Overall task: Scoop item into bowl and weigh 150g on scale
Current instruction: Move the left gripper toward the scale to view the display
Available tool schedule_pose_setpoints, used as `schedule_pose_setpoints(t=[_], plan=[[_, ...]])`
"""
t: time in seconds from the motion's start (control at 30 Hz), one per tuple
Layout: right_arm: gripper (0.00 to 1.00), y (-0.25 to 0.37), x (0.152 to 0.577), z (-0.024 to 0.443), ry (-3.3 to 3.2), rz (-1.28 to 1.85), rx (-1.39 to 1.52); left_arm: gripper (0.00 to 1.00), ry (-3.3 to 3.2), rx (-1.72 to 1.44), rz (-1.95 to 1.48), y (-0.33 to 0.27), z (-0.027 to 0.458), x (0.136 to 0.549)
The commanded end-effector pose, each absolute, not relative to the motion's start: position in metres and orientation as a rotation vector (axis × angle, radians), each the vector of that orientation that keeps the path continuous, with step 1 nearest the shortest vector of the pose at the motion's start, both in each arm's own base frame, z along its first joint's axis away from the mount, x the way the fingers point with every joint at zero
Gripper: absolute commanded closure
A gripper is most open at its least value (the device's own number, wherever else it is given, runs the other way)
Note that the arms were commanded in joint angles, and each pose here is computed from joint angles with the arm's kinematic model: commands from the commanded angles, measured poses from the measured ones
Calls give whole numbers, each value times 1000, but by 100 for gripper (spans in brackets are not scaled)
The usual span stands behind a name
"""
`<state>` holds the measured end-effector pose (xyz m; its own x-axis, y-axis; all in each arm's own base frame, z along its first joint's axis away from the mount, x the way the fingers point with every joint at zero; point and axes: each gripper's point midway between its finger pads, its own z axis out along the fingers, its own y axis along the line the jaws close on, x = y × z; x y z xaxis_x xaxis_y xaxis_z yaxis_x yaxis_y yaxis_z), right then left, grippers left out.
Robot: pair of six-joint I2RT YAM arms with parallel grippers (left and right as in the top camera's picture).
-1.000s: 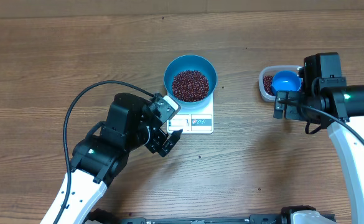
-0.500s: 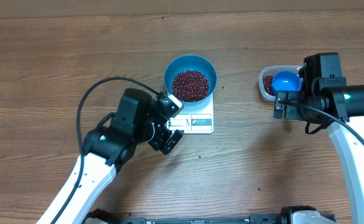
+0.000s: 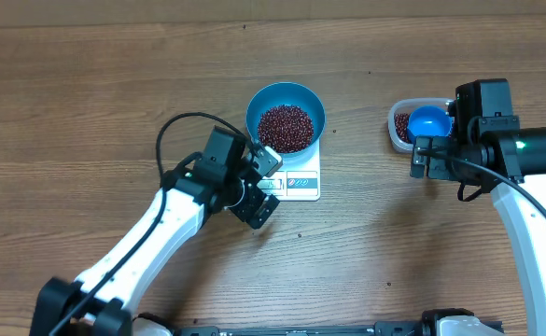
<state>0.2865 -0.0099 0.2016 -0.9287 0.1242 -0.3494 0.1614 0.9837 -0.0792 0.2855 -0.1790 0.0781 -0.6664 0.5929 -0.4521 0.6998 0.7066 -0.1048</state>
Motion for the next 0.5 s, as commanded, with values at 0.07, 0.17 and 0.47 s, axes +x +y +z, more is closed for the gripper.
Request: schedule_pose_setpoints(t=[0.07, 0.17, 0.47], plan=[[0, -9, 288, 205, 2768, -153, 190, 1, 2584, 1046, -385, -178, 51, 284], [0, -9, 288, 205, 2767, -152, 190, 0, 2585, 1044, -374, -180, 43, 290], [0, -9, 288, 205, 2767, -152, 190, 1, 2573, 1018, -245, -174, 19, 316]])
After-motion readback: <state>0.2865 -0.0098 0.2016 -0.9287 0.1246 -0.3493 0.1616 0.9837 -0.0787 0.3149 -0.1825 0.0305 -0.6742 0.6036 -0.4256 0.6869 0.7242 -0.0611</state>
